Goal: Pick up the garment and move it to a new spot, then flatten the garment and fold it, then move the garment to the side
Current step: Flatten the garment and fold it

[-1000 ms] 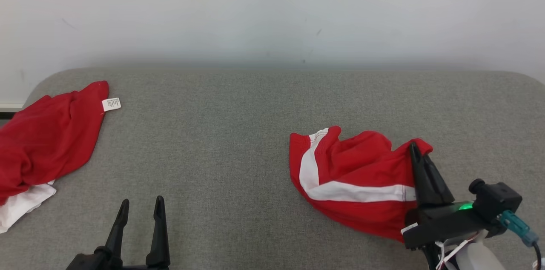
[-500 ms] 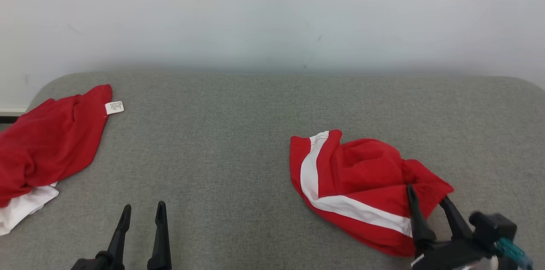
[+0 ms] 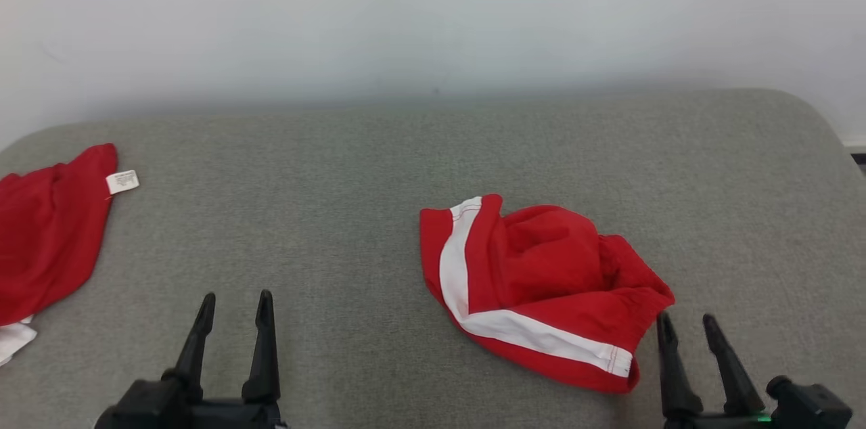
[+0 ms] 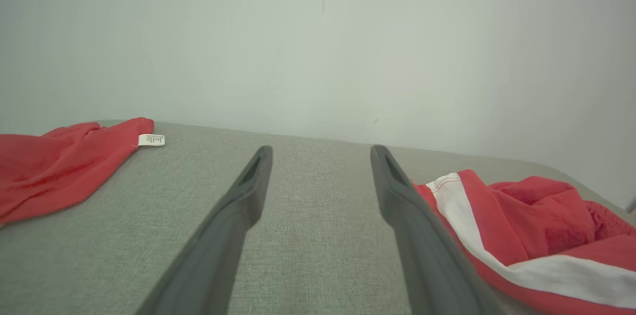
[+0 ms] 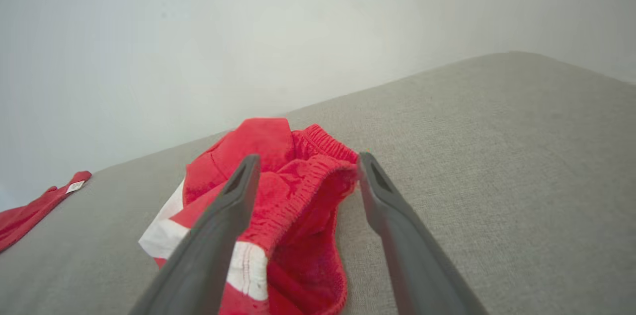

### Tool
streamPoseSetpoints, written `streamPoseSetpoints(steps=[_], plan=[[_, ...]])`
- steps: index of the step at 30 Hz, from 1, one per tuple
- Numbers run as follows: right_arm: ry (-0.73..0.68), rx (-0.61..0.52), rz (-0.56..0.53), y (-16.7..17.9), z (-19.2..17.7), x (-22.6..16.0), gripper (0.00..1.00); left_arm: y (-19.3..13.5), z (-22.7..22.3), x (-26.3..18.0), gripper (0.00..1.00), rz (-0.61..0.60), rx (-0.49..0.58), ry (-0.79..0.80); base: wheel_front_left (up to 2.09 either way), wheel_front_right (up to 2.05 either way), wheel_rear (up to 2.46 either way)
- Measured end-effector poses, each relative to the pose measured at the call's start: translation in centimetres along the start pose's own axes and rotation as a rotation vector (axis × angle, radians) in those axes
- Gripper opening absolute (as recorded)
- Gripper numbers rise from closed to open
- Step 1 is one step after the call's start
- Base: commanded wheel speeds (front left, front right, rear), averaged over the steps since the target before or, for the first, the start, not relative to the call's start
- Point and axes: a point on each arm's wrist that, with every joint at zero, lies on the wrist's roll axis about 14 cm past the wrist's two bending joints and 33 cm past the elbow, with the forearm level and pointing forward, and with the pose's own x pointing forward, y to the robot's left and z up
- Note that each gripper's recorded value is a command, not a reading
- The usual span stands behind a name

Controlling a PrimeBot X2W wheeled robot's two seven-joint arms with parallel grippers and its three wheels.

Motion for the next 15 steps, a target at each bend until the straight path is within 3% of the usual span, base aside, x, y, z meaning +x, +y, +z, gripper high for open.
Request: streamPoseSetpoints(steps=[7, 15], plan=[[-0.102, -0.003, -0.042, -0.3, 2.9, 0.3, 1.0, -4.7, 0.1, 4.3, 1.0, -0.16, 0.026, -0.015, 0.0, 0.0, 0.0], [-0.101, -0.006, -0.098, -1.5, 2.8, -0.2, 1.0, -9.4, -4.4, 8.5, 1.0, -0.341, 0.055, 0.118, 0.0, 0.0, 0.0]])
